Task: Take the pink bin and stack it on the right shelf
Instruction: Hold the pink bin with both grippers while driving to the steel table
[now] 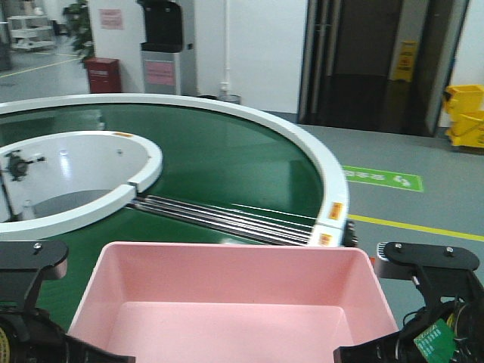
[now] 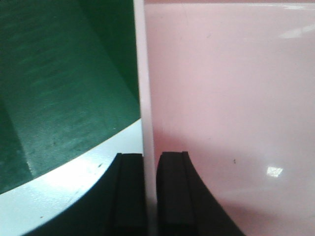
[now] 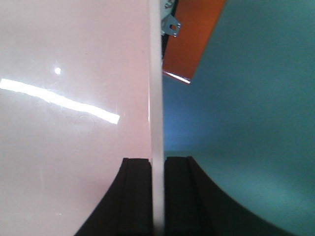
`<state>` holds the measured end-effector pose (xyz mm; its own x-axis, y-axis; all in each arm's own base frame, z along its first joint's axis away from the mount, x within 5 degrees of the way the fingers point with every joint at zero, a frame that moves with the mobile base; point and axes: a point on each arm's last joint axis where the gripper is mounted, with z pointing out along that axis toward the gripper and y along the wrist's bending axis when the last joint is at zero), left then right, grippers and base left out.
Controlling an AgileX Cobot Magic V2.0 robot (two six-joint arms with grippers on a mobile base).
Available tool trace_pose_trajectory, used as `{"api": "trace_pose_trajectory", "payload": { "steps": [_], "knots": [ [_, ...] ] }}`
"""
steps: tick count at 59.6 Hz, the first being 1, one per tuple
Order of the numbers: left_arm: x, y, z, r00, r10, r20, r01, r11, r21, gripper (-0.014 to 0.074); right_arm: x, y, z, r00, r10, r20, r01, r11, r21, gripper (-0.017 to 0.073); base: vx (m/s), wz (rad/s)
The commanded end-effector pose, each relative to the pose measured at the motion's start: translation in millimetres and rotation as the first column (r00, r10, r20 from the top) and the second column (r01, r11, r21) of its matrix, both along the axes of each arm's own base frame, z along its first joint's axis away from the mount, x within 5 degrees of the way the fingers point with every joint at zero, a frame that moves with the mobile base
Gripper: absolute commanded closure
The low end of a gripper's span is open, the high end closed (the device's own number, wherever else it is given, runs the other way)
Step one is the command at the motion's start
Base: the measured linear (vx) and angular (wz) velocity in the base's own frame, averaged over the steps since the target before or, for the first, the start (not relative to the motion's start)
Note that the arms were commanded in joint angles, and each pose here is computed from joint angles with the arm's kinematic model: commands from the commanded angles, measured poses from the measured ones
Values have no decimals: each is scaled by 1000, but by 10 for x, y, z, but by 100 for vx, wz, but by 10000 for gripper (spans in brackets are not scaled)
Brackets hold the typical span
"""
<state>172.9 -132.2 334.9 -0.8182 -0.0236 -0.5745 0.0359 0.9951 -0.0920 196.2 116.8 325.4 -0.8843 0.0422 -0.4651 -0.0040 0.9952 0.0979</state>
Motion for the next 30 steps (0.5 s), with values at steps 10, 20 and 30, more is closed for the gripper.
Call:
{"api": "trace_pose_trajectory", "payload": {
  "steps": [10, 20, 30],
  "knots": [
    [2, 71, 167, 996, 3, 92, -4, 1000, 4, 531, 18, -92, 170, 995, -1, 104, 5, 999, -36, 565, -11, -42],
    [2, 71, 167, 996, 3, 92, -4, 1000, 4, 531, 18, -93, 170, 995, -1, 104, 5, 999, -37, 565, -13, -51],
    [2, 71, 167, 996, 3, 92, -4, 1000, 4, 531, 18, -93, 170, 995, -1, 104, 5, 999, -37, 565, -13, -66]
  ]
}}
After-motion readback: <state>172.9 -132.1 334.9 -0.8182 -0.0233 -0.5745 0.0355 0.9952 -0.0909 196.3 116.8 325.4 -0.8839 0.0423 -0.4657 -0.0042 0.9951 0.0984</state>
